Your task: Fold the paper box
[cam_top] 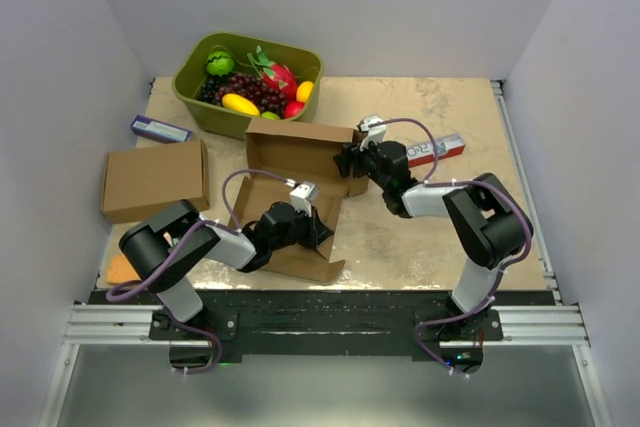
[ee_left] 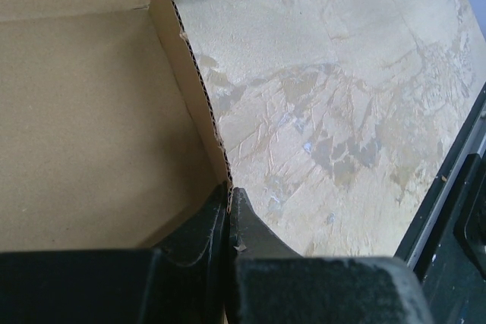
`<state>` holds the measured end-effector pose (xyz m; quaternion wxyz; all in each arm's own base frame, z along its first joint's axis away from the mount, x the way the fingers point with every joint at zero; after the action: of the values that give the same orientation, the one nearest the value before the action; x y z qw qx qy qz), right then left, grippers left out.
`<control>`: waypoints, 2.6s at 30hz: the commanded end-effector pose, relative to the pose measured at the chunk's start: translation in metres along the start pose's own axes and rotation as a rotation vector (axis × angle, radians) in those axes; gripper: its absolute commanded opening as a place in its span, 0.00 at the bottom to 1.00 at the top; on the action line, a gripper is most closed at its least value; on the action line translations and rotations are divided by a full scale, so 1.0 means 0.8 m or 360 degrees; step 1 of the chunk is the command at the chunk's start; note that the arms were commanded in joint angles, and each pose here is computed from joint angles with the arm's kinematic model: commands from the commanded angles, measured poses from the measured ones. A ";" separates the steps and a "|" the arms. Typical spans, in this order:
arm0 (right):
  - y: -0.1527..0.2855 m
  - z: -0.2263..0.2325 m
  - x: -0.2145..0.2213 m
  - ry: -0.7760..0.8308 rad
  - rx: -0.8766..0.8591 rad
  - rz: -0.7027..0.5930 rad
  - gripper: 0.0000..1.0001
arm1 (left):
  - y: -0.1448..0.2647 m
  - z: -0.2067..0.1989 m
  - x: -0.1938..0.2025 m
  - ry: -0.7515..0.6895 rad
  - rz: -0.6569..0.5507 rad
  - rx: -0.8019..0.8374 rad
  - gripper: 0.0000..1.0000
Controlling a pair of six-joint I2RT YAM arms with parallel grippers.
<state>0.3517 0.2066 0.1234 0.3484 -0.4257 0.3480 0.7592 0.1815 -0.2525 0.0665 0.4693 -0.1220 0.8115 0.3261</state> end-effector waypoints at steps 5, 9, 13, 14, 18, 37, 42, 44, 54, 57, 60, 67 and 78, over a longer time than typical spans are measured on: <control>0.045 0.039 -0.042 -0.0036 -0.0226 -0.0028 0.91 | 0.003 0.006 0.029 0.0112 0.0265 -0.0029 0.00; 0.089 0.046 -0.043 -0.0021 -0.0255 0.0069 0.95 | 0.008 0.015 0.033 0.0166 0.0250 -0.0030 0.00; 0.129 0.048 -0.052 0.0009 -0.0213 0.0092 0.98 | 0.009 0.015 0.037 0.0173 0.0259 -0.0010 0.00; 0.138 0.046 -0.049 0.0006 -0.0182 0.0134 0.99 | 0.009 0.015 0.036 0.0176 0.0255 -0.0008 0.00; 0.176 0.036 -0.067 -0.0089 0.0052 0.0030 0.99 | 0.012 0.016 0.038 0.0182 0.0247 -0.0008 0.00; 0.190 -0.006 -0.043 -0.0054 -0.0074 0.0118 0.84 | 0.023 0.013 0.039 0.0186 0.0205 0.0033 0.00; 0.165 -0.001 -0.029 0.0045 -0.0220 0.0190 0.87 | 0.024 0.013 0.039 0.0186 0.0202 0.0032 0.00; 0.158 0.004 -0.030 0.0089 -0.0290 0.0169 0.89 | 0.024 0.013 0.039 0.0188 0.0200 0.0032 0.00; 0.116 0.021 -0.033 0.0183 -0.0383 0.0127 0.91 | 0.022 0.013 0.040 0.0192 0.0212 0.0044 0.00; 0.104 0.024 -0.034 0.0203 -0.0380 0.0091 0.91 | 0.020 0.012 0.040 0.0190 0.0217 0.0052 0.00; 0.098 0.029 -0.041 0.0191 -0.0391 0.0080 0.89 | 0.019 0.013 0.040 0.0192 0.0220 0.0054 0.00; 0.144 0.032 -0.046 0.0070 -0.0249 0.0107 0.98 | 0.020 0.013 0.040 0.0190 0.0222 0.0051 0.00; 0.228 -0.012 -0.070 -0.0169 0.0211 -0.0074 0.93 | 0.023 0.012 0.040 0.0186 0.0206 0.0064 0.00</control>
<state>0.2273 0.1112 0.2363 0.3781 -0.4561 0.2994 0.7479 0.1762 -0.2420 0.0639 0.4321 -0.1181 0.8432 0.2974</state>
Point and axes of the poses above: each gripper's point midway between its finger pads, its own y axis back along the fingers, its own z axis along the line the jaws close on, x = y × z, the point moved 9 cm from there along y, back along the fingers, and after that the axes turned 14 degrees about -y, right-handed, at the moved point
